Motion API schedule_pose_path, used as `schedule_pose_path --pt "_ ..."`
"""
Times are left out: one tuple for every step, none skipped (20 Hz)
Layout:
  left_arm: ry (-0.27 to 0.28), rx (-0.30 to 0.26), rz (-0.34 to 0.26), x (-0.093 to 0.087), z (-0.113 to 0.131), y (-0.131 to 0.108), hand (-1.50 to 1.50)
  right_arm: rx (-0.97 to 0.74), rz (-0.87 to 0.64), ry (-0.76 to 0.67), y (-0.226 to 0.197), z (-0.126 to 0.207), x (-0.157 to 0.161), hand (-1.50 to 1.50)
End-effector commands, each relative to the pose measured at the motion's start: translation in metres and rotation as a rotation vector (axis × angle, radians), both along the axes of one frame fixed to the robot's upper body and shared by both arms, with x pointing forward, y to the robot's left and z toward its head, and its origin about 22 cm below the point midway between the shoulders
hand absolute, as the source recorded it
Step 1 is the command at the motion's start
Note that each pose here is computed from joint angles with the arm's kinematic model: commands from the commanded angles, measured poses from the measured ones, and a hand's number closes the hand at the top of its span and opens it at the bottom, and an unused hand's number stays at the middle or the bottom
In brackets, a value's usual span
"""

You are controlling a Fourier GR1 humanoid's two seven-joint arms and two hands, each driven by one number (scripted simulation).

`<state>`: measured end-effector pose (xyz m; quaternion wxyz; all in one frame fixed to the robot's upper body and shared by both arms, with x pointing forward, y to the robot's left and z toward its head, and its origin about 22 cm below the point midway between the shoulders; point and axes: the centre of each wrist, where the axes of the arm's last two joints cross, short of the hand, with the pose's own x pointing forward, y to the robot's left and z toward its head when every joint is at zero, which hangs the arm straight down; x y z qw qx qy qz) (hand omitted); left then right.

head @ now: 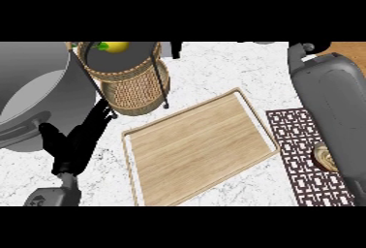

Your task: Pick the lemon from the tray and place it in the tiered basket

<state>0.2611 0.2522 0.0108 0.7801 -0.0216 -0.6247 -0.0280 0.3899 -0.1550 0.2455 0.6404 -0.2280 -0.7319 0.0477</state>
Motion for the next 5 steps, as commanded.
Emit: schedule_pose_path --pt "-0.017 -0.007 0.01 0.0 0.001 0.011 0.0 -0.043 0.023 0.008 -0.051 0.002 -0.041 -1.5" --pt "0.0 0.0 0.003 -0.004 0.0 -0.001 0.0 -0.032 0.017 0.006 -0.066 0.016 -0.052 -1.5" --pt "-0.028 -0.002 -0.011 -0.003 0.006 0.004 0.0 -0.043 0.014 -0.008 -0.074 0.017 -0.066 -1.5" --pt "-0.01 0.01 0.014 -0.003 0.0 0.014 0.0 -0.045 0.011 0.008 -0.084 0.015 -0.078 -1.5" --pt "-0.016 0.006 -0.009 0.0 0.002 0.001 0.0 -0.037 -0.004 -0.02 -0.103 0.025 -0.089 -1.5"
